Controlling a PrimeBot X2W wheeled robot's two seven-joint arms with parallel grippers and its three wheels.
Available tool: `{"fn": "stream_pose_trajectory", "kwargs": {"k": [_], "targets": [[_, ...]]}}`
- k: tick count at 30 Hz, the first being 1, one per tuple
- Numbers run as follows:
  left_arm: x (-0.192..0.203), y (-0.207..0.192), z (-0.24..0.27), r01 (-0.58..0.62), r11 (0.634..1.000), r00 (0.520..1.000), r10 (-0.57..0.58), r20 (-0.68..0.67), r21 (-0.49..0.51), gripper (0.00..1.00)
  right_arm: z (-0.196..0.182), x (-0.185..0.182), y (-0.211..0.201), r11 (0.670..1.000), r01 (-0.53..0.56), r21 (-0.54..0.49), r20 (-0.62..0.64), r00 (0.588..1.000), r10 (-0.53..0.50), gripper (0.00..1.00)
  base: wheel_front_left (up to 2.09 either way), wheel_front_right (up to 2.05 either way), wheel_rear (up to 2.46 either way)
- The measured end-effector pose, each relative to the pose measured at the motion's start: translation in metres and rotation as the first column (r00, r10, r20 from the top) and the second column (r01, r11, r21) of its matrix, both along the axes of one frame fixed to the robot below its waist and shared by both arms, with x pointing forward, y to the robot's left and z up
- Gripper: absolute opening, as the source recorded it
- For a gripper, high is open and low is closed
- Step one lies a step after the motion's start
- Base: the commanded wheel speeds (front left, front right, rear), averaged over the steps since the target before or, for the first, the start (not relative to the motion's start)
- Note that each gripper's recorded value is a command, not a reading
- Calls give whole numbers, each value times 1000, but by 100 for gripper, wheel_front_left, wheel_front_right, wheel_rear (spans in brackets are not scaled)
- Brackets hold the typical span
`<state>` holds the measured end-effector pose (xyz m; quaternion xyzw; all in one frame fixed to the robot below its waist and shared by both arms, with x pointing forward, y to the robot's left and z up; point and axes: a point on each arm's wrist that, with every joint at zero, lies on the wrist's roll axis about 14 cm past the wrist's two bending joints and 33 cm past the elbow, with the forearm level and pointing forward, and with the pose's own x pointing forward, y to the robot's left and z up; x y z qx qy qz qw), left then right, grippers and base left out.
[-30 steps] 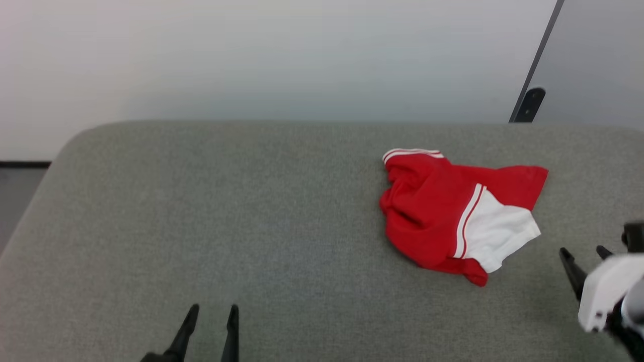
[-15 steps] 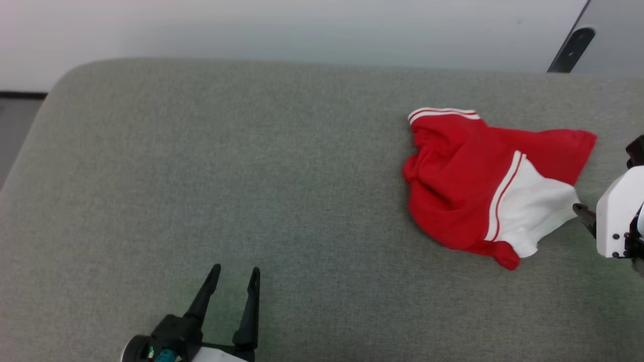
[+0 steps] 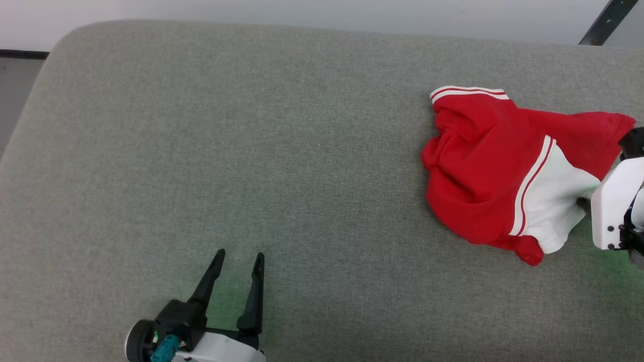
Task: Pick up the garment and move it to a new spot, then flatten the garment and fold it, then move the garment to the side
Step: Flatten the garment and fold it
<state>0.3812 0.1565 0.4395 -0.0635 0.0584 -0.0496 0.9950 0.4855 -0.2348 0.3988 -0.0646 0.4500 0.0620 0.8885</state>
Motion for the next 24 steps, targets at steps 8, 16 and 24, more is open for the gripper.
{"fn": "stream_pose_trajectory", "kwargs": {"k": [8, 16, 24], "targets": [[3, -7, 0, 26, 1000, 1000, -26, 2, 0, 100, 14, 2, -15, 999, 41, 17, 79, 996, -42, 0, 0, 0, 0], [11, -21, 3, 78, 997, 997, -78, 19, -2, 100, 60, 5, -85, 978, 206, 24, 242, 948, -206, 0, 0, 0, 0], [18, -26, -2, 99, 995, 995, -99, 11, -1, 100, 69, -23, -187, 892, 443, -87, 289, 868, -403, 0, 0, 0, 0]]}}
